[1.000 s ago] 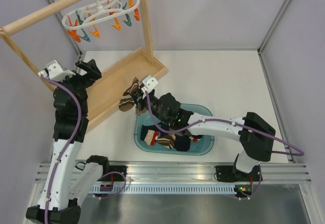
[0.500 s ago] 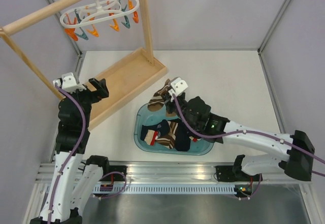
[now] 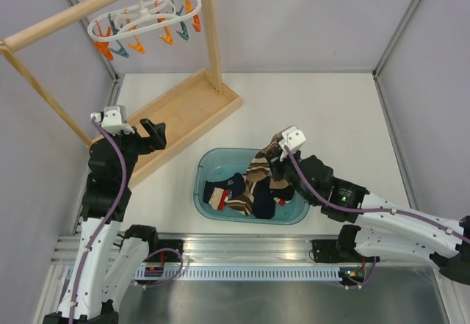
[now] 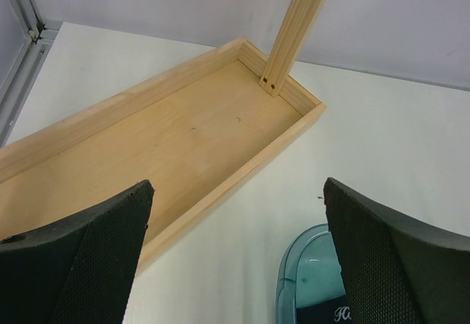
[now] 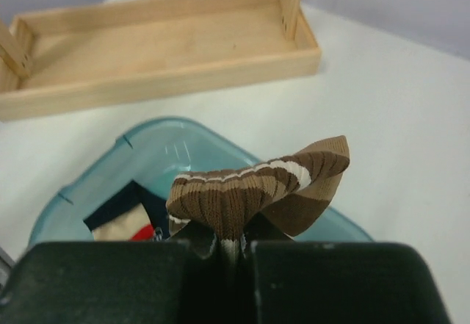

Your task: Remove the socks clipped to the hanger

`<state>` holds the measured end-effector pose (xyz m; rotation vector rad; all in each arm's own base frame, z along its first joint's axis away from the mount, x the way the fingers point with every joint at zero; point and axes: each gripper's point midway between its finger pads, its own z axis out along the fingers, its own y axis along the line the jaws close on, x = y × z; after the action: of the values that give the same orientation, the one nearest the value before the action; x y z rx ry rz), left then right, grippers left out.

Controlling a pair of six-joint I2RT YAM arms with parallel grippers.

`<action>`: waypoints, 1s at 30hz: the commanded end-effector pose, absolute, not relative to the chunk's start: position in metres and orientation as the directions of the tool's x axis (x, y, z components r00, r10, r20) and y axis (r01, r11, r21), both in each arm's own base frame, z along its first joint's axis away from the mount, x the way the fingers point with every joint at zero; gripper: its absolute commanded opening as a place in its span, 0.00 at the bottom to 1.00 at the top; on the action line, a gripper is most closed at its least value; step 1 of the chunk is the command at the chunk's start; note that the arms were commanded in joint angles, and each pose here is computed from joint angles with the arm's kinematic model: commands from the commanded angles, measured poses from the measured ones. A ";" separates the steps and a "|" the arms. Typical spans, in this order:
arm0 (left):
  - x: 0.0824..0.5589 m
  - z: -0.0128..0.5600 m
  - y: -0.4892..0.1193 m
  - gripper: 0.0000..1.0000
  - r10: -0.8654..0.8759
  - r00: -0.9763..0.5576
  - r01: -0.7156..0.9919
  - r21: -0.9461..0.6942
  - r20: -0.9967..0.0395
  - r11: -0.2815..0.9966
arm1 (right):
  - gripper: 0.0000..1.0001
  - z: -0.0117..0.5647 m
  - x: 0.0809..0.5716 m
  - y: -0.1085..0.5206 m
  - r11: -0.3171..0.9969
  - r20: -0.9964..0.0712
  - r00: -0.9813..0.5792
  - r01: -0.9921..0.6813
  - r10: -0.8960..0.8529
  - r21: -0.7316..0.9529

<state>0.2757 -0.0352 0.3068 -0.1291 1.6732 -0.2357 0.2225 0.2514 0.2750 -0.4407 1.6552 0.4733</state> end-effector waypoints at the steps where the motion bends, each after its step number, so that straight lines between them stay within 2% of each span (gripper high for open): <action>1: 0.274 0.310 -0.039 1.00 -0.188 -0.112 0.087 -0.198 -0.976 0.976 | 0.01 0.221 0.213 0.259 0.831 -0.961 -0.271 -0.544 -0.048 0.112; 12: 0.273 0.309 -0.037 1.00 -0.183 -0.116 0.077 -0.192 -0.976 0.978 | 0.02 0.171 0.206 0.274 0.823 -0.922 -0.386 -0.521 0.009 0.226; 14: 0.273 0.309 -0.037 1.00 -0.181 -0.116 0.077 -0.191 -0.977 0.979 | 0.17 0.166 0.205 0.273 0.829 -0.919 -0.394 -0.512 0.008 0.227; 15: 0.273 0.308 -0.036 1.00 -0.181 -0.117 0.072 -0.190 -0.976 0.979 | 0.28 0.165 0.205 0.273 0.829 -0.919 -0.395 -0.514 0.002 0.222; 16: 0.273 0.308 -0.035 1.00 -0.181 -0.117 0.068 -0.190 -0.976 0.979 | 0.57 0.163 0.205 0.273 0.830 -0.918 -0.396 -0.513 -0.002 0.219; 18: 0.273 0.308 -0.034 1.00 -0.181 -0.117 0.060 -0.189 -0.976 0.980 | 0.98 0.163 0.205 0.271 0.839 -0.918 -0.396 -0.498 0.006 0.221; 30: 0.275 0.305 -0.034 1.00 -0.181 -0.129 0.057 -0.190 -0.975 0.980 | 0.98 0.176 0.212 0.243 0.885 -0.939 -0.343 -0.431 0.020 0.177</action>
<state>0.2745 -0.0366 0.3039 -0.1216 1.6863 -0.2401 0.2059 0.2549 0.1650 -0.3512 1.9047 0.5257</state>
